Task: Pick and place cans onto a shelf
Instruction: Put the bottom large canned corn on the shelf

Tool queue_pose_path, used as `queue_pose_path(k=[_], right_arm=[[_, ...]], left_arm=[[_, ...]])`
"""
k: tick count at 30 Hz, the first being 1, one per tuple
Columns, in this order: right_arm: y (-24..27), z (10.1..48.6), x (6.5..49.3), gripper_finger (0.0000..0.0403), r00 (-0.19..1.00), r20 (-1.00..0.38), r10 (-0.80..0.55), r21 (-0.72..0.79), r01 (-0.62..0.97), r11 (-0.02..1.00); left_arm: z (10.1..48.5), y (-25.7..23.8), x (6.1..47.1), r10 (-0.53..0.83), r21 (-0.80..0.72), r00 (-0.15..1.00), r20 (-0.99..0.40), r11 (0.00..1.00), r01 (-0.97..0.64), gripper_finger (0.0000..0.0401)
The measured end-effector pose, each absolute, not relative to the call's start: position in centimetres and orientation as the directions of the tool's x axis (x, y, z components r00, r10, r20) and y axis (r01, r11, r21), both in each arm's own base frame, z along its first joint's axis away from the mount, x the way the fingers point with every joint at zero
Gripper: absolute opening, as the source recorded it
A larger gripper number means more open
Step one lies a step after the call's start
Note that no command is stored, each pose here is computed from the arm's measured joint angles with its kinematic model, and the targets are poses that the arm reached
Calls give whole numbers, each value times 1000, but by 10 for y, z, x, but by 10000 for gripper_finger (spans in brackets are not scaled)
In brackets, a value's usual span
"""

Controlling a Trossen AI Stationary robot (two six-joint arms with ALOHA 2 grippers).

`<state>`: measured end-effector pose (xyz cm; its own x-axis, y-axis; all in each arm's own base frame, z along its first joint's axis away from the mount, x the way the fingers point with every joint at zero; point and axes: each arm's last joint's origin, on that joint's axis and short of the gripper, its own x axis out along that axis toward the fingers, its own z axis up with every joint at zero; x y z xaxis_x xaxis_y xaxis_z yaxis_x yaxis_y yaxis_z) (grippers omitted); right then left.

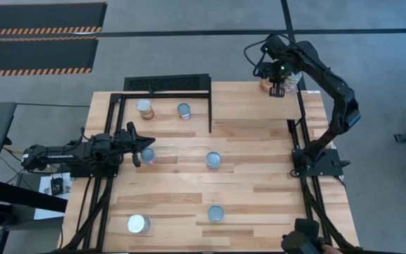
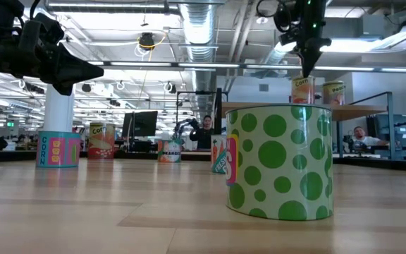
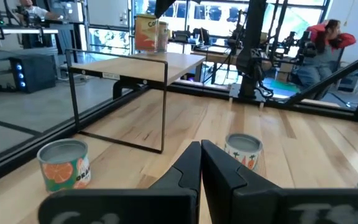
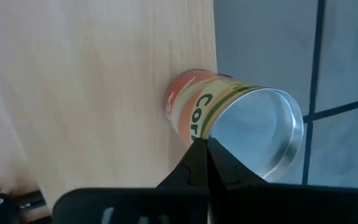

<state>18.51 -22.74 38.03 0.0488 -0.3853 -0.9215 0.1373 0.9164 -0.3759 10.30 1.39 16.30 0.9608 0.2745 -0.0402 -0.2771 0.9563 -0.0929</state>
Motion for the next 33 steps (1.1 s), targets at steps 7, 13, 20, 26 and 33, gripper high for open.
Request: queue_pose_path(k=[7, 13, 20, 26, 33], right_arm=[[-235, 372, 192, 8, 44, -928, -371, -364, 121, 924], [-237, 370, 193, 32, 29, -929, -370, -364, 119, 924], [-237, 369, 193, 53, -1, -923, -385, -382, 133, 915], [-236, 369, 194, 66, -3, -922, -388, -385, 128, 914], [-236, 369, 194, 68, -5, -921, -390, -387, 134, 912]], left_arm=[[163, 14, 103, 274, -93, 961, -40, 956, -277, 0], [163, 14, 103, 275, -94, 961, -40, 956, -278, 0], [163, 14, 103, 282, -93, 959, -40, 954, -284, 0], [163, 14, 103, 282, -93, 959, -40, 954, -284, 0], [163, 14, 103, 285, -93, 958, -40, 953, -288, 0]])
